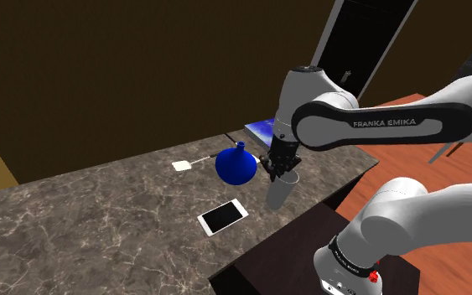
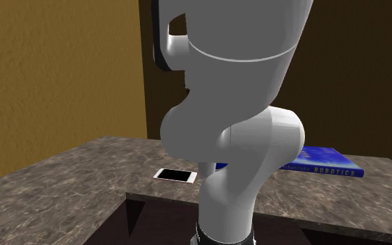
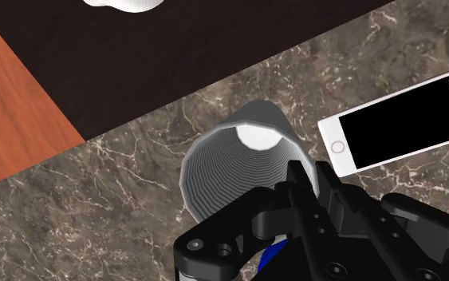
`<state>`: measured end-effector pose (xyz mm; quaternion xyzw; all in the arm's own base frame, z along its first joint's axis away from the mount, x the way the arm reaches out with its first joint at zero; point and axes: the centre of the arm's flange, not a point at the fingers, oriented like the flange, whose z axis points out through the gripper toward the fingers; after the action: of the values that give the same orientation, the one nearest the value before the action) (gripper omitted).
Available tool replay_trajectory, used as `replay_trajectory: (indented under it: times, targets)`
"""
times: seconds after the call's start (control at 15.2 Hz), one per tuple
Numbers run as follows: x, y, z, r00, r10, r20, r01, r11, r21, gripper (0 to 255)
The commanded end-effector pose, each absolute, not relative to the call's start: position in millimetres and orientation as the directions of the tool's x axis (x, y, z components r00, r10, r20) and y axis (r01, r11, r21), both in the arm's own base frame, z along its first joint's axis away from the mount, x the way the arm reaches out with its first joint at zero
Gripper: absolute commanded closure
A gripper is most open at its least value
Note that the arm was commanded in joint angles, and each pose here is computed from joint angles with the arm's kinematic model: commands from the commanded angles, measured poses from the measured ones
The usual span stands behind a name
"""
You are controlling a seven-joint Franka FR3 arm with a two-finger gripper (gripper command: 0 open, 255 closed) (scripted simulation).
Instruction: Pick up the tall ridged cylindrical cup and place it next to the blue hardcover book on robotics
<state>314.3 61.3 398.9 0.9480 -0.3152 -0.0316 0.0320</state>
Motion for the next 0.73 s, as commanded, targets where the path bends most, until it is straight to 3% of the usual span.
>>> replay_trajectory:
  times: [0.0, 0.66]
  targets:
    - [315, 62, 409, 0.799, -0.600, -0.040, -0.596, -0.799, 0.081, 255]
    - [315, 62, 462, 0.799, -0.600, -0.040, -0.596, -0.799, 0.081, 255]
